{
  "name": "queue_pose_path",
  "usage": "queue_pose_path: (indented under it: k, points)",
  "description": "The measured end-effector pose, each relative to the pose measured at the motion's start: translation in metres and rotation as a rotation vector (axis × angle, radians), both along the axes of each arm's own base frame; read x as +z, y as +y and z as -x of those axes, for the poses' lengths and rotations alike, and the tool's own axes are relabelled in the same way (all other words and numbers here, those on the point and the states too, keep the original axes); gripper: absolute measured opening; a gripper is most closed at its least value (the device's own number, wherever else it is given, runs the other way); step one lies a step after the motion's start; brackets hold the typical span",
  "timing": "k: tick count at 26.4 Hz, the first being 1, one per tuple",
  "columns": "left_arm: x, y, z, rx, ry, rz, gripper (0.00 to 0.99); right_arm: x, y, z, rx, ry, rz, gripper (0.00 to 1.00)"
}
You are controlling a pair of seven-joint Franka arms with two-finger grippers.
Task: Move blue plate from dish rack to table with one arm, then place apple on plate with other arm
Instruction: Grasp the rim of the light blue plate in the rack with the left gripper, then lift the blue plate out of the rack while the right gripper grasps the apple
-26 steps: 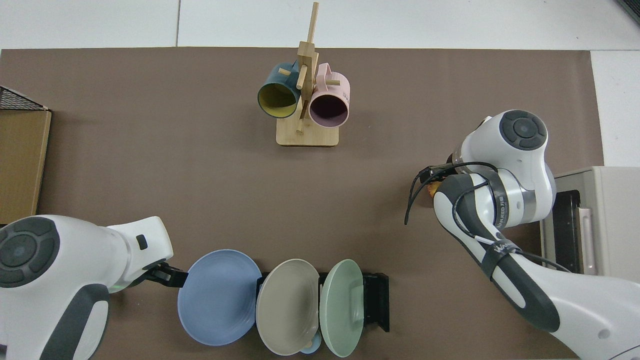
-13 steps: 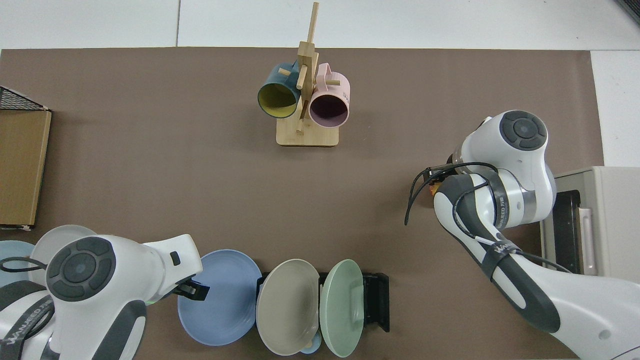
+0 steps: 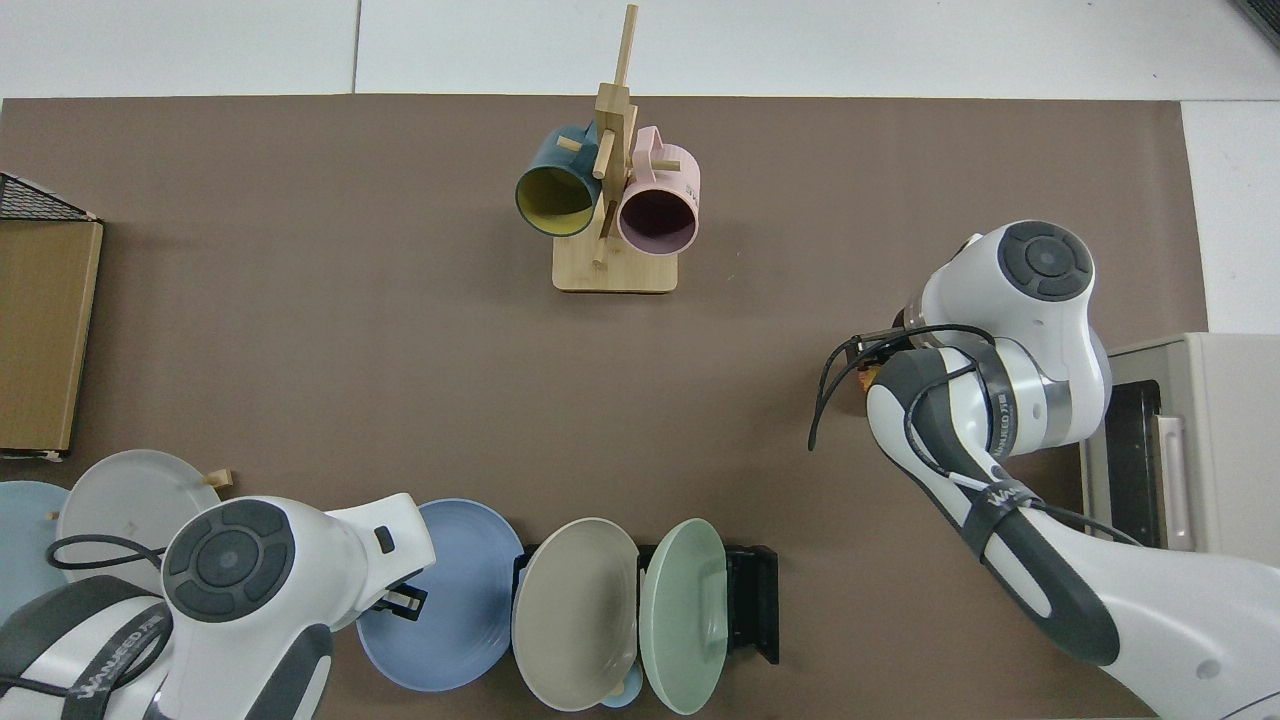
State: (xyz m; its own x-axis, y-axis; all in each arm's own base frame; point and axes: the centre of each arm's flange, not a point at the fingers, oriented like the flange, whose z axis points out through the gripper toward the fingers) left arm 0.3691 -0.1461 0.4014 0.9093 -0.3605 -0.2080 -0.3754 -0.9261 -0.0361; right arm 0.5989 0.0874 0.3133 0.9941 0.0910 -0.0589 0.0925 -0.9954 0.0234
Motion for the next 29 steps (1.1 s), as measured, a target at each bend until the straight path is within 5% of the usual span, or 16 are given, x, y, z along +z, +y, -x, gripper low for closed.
queue_pose_path:
  k: [8, 17, 29]
  points:
    - [0.007, -0.014, 0.005, 0.042, -0.076, -0.11, 0.088, 0.0, 0.0, 0.0, 0.0, 0.0, 0.0, 0.7]
    - [0.028, -0.032, 0.011, 0.064, -0.135, -0.195, 0.07, 0.0, 0.0, 0.0, 0.001, 0.0, 0.0, 0.7]
    - [0.14, 0.004, -0.035, 0.198, -0.209, -0.158, 0.07, 0.005, 0.001, -0.002, 0.001, 0.002, 0.0, 0.7]
